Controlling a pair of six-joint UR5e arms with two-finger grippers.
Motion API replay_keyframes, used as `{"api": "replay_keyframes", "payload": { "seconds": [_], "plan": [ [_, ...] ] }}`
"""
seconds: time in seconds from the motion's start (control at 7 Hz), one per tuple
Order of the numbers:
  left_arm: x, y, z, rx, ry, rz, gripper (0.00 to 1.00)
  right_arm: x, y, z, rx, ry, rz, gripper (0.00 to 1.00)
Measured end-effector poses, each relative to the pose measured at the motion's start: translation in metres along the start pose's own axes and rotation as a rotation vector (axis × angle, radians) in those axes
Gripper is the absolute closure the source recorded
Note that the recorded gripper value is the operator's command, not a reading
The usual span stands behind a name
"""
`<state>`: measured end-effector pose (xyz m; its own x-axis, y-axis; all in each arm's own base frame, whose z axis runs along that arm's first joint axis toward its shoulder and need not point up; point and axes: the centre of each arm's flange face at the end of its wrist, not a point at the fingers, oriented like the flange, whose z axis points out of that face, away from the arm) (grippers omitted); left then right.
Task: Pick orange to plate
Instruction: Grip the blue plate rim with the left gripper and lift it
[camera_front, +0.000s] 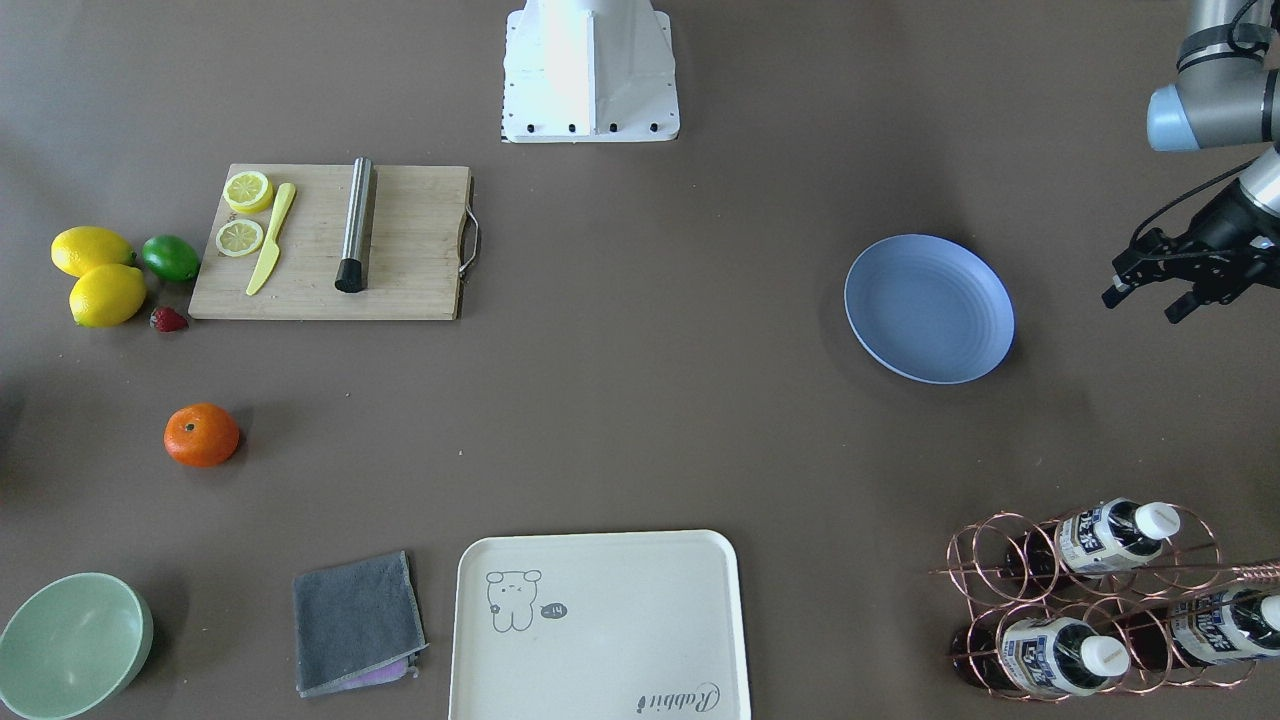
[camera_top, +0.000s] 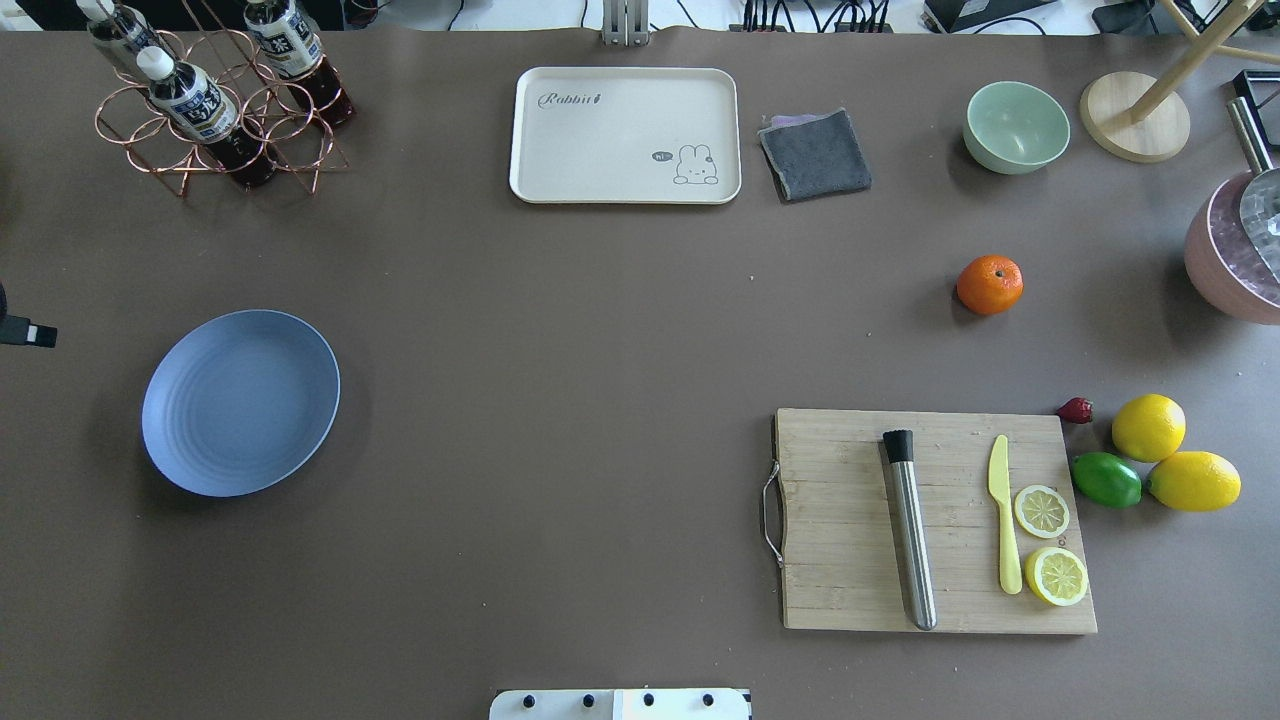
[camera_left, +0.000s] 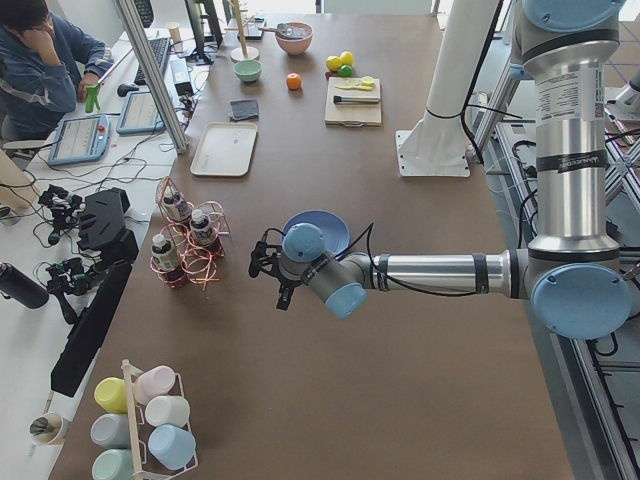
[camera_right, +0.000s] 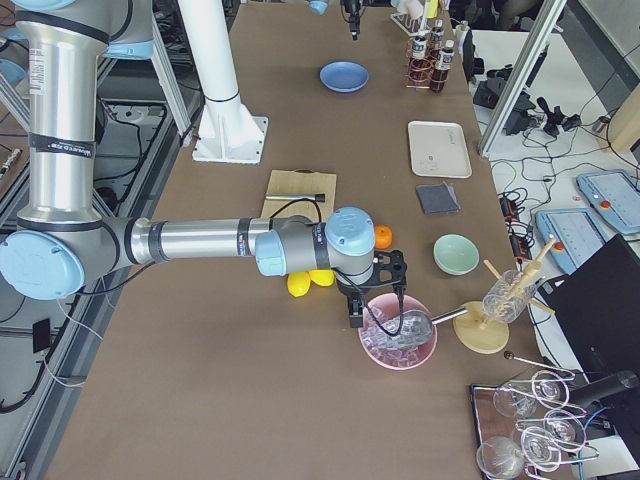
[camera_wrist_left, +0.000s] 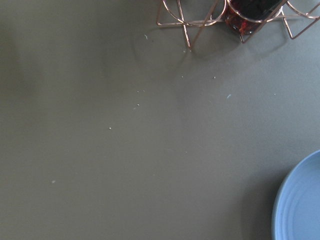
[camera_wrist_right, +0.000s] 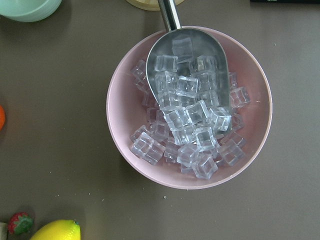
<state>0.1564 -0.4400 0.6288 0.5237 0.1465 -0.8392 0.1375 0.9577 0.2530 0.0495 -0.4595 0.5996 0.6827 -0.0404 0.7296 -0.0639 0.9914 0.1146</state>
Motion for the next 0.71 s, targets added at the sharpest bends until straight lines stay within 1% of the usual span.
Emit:
{"api": "replay_keyframes", "payload": {
  "seconds": [0.14,0.29,0.43,0.71],
  "plan": [
    [0.019,0.013,0.024,0.006,0.035,-0.025,0.03,-0.006,-0.001,0.004,-0.002,-0.001,0.004,0.0],
    [0.034,0.017,0.035,0.007,0.06,-0.037,0.09,-0.009,-0.002,0.006,-0.004,-0.002,0.003,0.0],
    [0.043,0.016,0.04,0.008,0.075,-0.039,0.14,-0.011,-0.002,0.008,-0.006,-0.002,0.002,0.0],
    [0.057,0.015,0.051,-0.001,0.092,-0.025,0.19,-0.013,-0.002,0.009,-0.008,-0.002,-0.001,0.0]
  ]
}}
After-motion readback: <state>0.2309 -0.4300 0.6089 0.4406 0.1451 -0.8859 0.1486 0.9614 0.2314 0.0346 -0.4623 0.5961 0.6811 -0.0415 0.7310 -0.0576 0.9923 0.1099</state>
